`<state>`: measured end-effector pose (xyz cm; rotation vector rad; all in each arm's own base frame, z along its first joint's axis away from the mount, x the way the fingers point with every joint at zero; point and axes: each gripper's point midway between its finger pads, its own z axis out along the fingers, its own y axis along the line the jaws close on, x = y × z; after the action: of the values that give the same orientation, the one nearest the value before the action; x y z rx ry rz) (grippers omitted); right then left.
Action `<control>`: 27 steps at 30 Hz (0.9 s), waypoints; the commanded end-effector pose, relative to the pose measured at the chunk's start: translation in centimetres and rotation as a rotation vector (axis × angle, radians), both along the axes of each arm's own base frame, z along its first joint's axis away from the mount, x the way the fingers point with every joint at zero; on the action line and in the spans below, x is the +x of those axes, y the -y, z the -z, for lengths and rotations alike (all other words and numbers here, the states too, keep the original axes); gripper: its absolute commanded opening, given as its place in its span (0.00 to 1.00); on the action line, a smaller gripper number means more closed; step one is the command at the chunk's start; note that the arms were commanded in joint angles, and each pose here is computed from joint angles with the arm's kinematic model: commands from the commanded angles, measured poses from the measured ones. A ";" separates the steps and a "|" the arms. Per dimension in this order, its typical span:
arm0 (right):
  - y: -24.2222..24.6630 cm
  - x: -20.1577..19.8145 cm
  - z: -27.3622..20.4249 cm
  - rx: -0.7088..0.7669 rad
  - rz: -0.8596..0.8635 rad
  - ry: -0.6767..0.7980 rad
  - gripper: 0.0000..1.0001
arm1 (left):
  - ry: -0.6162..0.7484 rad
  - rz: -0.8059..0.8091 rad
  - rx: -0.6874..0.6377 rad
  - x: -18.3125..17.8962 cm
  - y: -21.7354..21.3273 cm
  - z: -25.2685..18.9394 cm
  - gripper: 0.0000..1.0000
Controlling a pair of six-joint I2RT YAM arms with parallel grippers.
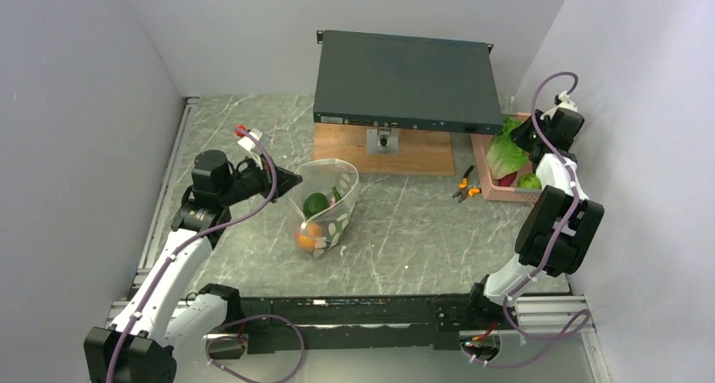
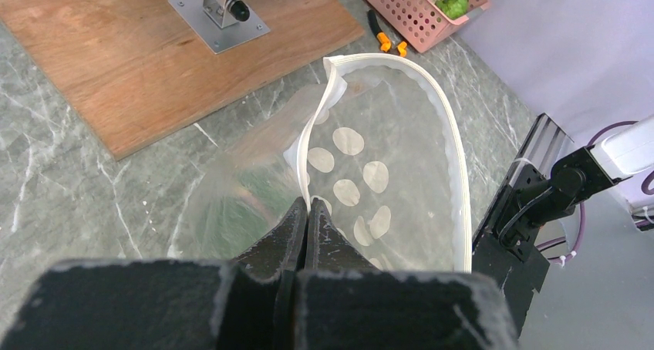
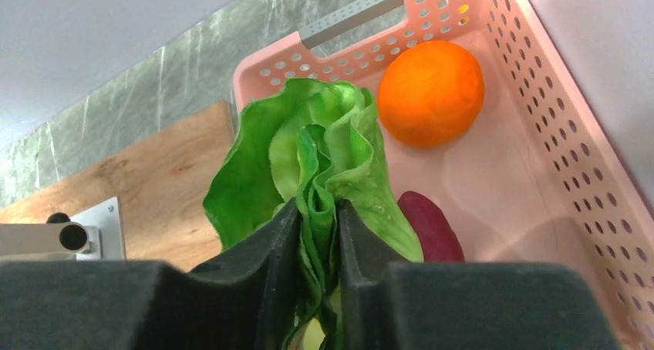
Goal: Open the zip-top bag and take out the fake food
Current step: Place the fake vegetable in the bin.
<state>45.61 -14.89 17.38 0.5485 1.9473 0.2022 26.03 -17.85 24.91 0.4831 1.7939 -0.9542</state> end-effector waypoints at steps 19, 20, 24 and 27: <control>-0.4 1.6 -4.7 -0.152 -0.094 0.099 0.80 | 0.045 0.009 -0.023 -0.6 0.0 -1.0 0.00; -0.6 1.3 -5.0 -0.163 -0.105 0.104 0.81 | 0.045 0.007 -0.022 -0.6 -0.1 -1.0 0.00; -1.3 -0.5 -5.5 -0.210 -0.135 0.103 0.84 | 0.043 0.008 -0.021 -0.7 -0.1 -0.9 0.00; -1.9 -2.5 -5.2 -0.215 -0.156 0.085 0.84 | 0.043 0.011 -0.018 -0.7 -0.1 -0.9 0.00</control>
<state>45.20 -13.81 19.85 0.3454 1.9418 0.1381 25.53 -17.76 24.99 0.4759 1.7860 -0.9590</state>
